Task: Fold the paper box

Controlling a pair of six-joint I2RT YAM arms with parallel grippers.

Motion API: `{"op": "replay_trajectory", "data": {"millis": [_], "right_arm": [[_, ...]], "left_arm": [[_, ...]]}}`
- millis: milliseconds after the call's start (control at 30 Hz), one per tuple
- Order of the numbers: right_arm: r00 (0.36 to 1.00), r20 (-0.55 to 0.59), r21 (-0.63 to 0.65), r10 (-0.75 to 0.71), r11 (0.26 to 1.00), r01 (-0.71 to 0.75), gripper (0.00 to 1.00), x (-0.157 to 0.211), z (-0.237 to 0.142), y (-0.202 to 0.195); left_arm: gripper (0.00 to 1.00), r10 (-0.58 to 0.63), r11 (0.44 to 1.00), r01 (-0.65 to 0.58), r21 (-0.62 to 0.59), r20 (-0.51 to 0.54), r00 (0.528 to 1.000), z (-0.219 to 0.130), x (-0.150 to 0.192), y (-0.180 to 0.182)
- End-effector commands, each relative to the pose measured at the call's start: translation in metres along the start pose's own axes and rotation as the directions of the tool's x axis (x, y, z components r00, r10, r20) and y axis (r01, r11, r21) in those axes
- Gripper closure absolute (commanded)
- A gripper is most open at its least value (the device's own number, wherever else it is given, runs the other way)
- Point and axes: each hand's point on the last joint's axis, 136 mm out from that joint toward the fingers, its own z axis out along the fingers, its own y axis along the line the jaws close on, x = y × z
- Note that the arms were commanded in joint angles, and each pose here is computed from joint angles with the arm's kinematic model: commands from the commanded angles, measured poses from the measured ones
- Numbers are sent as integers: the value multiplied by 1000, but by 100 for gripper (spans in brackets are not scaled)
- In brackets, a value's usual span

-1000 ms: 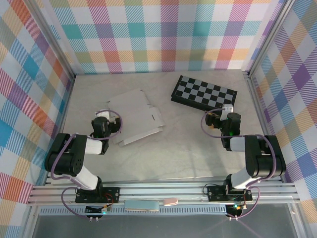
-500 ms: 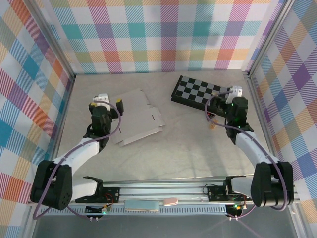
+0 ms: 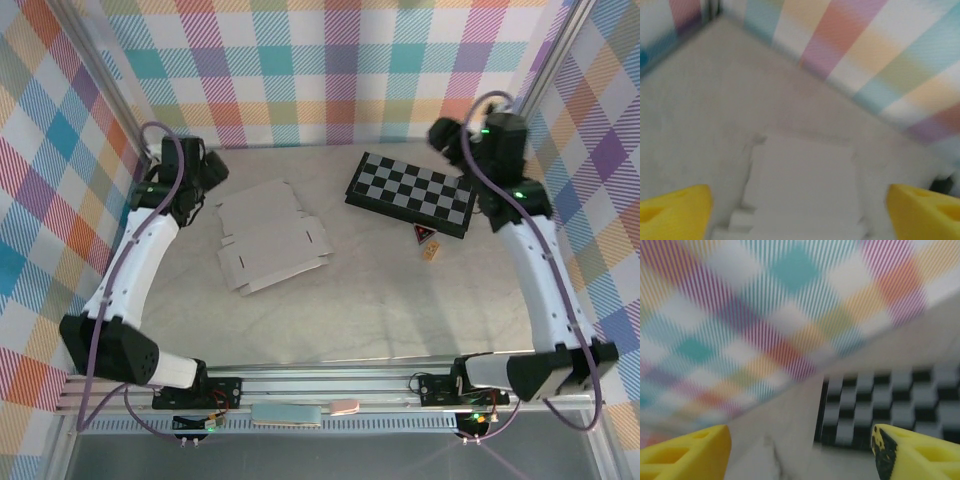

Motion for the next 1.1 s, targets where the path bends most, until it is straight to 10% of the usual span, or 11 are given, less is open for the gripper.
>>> {"op": "replay_trajectory", "data": {"millis": [0,133,300,433,733,1067], "right_arm": [[891,-448,35,76,997,-67,28,144,23,5],[755,-646,-31,115,984,-177,28,249,28,42],[593,-781,7,195,953,-304,28,321,38,60],[497,-814,105,300,918,-381,30,360,45,45],[491,-779,202,390,897,-393,30,377,50,1],[504,-737,218,451,864,-454,32,367,53,-39]], "left_arm": [[34,-82,995,53,-82,-400,913,36,88,32],[66,-55,998,27,-61,-523,850,80,125,32],[77,-63,998,38,-54,-604,795,119,162,33],[79,-23,1000,13,-20,-673,739,132,197,26],[80,50,998,-1,69,-707,706,128,245,-18],[57,71,982,63,180,-651,756,84,203,-66]]}}
